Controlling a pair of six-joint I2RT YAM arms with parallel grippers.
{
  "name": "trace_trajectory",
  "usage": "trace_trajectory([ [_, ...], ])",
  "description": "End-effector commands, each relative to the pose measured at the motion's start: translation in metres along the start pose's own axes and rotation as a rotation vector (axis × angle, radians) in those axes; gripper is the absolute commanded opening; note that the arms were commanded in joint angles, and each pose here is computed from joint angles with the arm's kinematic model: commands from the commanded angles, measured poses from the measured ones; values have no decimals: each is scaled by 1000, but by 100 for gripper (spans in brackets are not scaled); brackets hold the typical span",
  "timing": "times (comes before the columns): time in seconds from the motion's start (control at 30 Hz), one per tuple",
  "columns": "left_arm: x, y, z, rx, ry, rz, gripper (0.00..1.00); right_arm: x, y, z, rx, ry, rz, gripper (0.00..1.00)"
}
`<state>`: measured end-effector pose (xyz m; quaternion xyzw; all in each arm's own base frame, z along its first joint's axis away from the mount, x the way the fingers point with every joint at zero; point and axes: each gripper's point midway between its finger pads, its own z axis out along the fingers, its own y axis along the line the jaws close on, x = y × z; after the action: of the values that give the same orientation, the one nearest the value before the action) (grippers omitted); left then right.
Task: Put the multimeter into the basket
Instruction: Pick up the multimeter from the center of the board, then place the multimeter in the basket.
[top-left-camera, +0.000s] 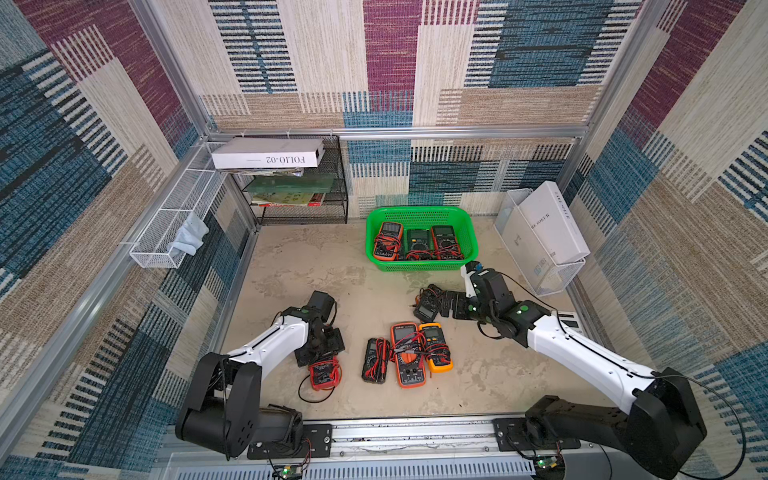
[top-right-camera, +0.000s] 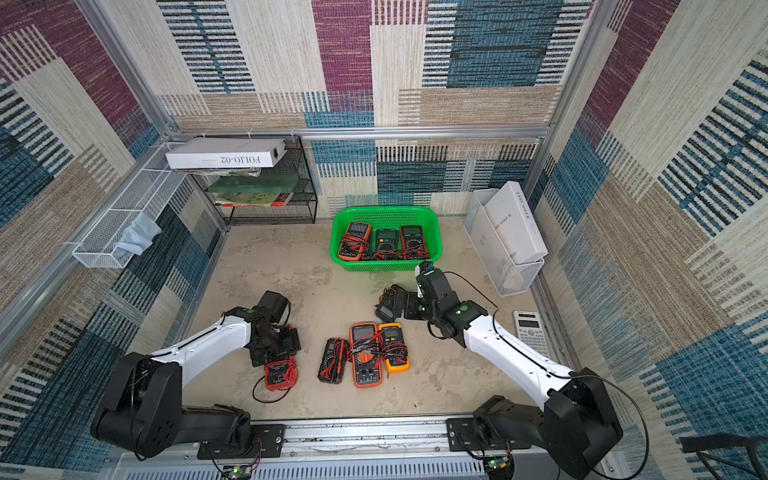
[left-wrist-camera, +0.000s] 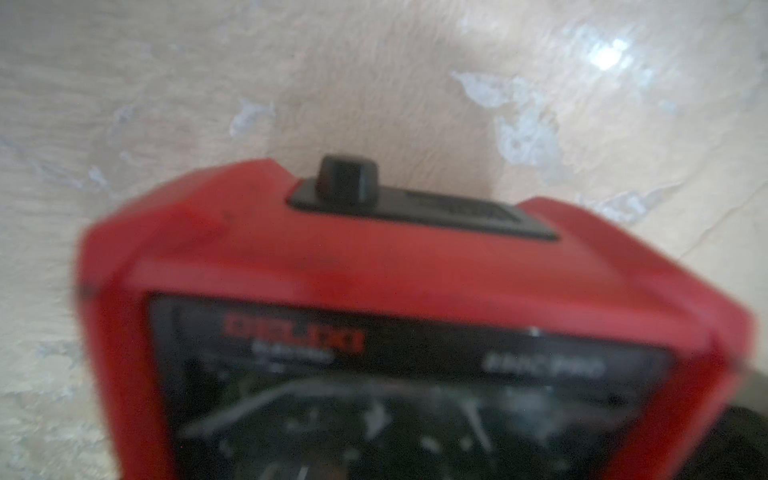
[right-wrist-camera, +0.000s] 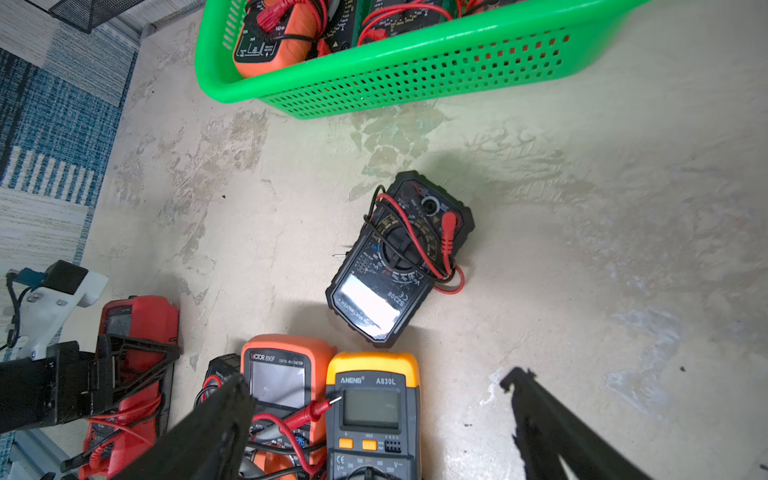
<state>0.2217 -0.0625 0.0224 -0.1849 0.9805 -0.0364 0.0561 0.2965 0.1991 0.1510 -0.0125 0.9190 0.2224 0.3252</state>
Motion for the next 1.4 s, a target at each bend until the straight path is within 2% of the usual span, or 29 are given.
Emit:
trace_trajectory([
  [0.0,0,-20,-8,93,19,7,2,-5,5,4,-11,0,-13,100],
  [0.2,-15,-38,-41,150,-42,47,0,-10,8,10,-5,6,-18,100],
  [0.4,-39,-65,-93,243,-156,94,0,-19,3,10,25,-6,-19,99],
  [0.63,-76,-115,-151,338,-289,178,0,-38,-11,6,43,-34,14,99],
  [0.8,-104,-169,-180,405,-360,262,0,-51,-23,3,61,-56,40,100],
  [1.03,-140,-259,-200,488,-428,377,0,-60,-44,4,81,-68,88,99],
  [1.37,-198,-372,-189,566,-541,486,0,-60,-66,14,118,-45,117,99],
])
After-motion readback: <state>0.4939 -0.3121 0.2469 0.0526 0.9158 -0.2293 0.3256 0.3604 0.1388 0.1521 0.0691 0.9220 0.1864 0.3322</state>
